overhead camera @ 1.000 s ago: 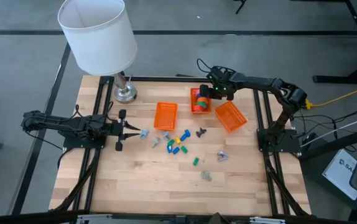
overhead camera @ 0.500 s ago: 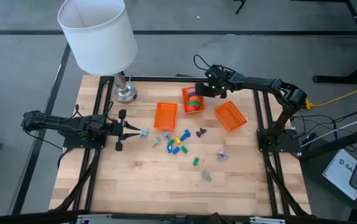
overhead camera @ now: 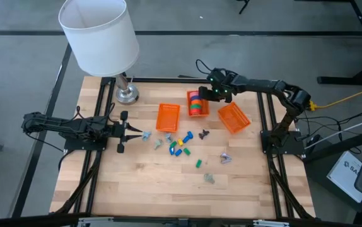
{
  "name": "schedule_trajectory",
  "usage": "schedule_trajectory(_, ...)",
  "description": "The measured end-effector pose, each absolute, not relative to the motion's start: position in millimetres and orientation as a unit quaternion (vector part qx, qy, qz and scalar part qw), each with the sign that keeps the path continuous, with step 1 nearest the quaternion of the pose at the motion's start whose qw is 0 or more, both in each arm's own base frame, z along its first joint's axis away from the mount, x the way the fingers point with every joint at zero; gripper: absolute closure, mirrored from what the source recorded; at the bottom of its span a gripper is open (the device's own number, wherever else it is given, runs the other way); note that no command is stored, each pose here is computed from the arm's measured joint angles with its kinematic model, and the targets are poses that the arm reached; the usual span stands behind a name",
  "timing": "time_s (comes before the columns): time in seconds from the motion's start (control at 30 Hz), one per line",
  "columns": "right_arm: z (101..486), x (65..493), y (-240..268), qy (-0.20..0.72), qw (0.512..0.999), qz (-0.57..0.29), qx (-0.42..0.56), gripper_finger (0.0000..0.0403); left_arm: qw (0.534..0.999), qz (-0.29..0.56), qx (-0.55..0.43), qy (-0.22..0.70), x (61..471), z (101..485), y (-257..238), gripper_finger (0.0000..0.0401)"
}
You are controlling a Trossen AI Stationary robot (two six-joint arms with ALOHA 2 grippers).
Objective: Pick and place Stapler, Stapler remover, tape
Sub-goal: Move the middle orange bin to the top center of the table
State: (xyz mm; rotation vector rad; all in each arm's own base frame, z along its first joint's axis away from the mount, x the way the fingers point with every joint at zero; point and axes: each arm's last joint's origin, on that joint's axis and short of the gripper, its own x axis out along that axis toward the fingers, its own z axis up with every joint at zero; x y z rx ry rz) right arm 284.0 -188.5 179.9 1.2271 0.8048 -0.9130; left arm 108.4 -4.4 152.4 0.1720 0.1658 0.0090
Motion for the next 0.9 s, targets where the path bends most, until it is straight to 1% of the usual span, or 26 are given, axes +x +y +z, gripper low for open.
schedule_trajectory(0.07,178.8,283.3,-185.7,0.363,0.643,-0.410,0.536,0.0387,0.993,0.005,0.086,0.083,108.4,152.2,-4.4,0.0322)
schedule_trajectory(0.17,177.3,281.8,-181.9,0.372,0.628,-0.427,0.533,0.0355,0.993,0.005,0.086,0.083,108.4,152.3,-4.4,0.0322)
schedule_trajectory(0.33,171.2,281.9,-182.5,0.380,0.621,-0.441,0.525,0.0305,0.993,0.005,0.086,0.083,108.4,152.3,-4.4,0.0324)
schedule_trajectory(0.4,164.9,283.2,-183.3,0.387,0.616,-0.443,0.525,0.0293,0.993,0.005,0.086,0.083,108.4,152.4,-4.4,0.0323)
schedule_trajectory(0.5,153.3,284.9,-184.1,0.401,0.603,-0.446,0.526,0.0287,0.993,0.004,0.086,0.083,108.4,152.3,-4.4,0.0322)
schedule_trajectory(0.6,146.2,286.2,-185.2,0.412,0.597,-0.428,0.539,0.0297,0.993,0.005,0.086,0.083,108.4,152.3,-4.4,0.0323)
schedule_trajectory(0.67,145.1,286.1,-186.1,0.414,0.594,-0.418,0.548,0.0328,0.993,0.005,0.086,0.083,108.4,152.4,-4.4,0.0324)
schedule_trajectory(0.73,145.8,287.1,-186.4,0.410,0.596,-0.413,0.554,0.0377,0.993,0.005,0.086,0.083,108.4,152.3,-4.4,0.0324)
schedule_trajectory(0.77,146.5,287.0,-186.4,0.412,0.594,-0.414,0.553,0.0389,0.993,0.005,0.086,0.083,108.4,152.4,-4.4,0.0323)
schedule_trajectory(0.9,155.8,287.4,-187.4,0.423,0.573,-0.434,0.552,0.0397,0.993,0.005,0.086,0.083,108.4,152.4,-4.4,0.0322)
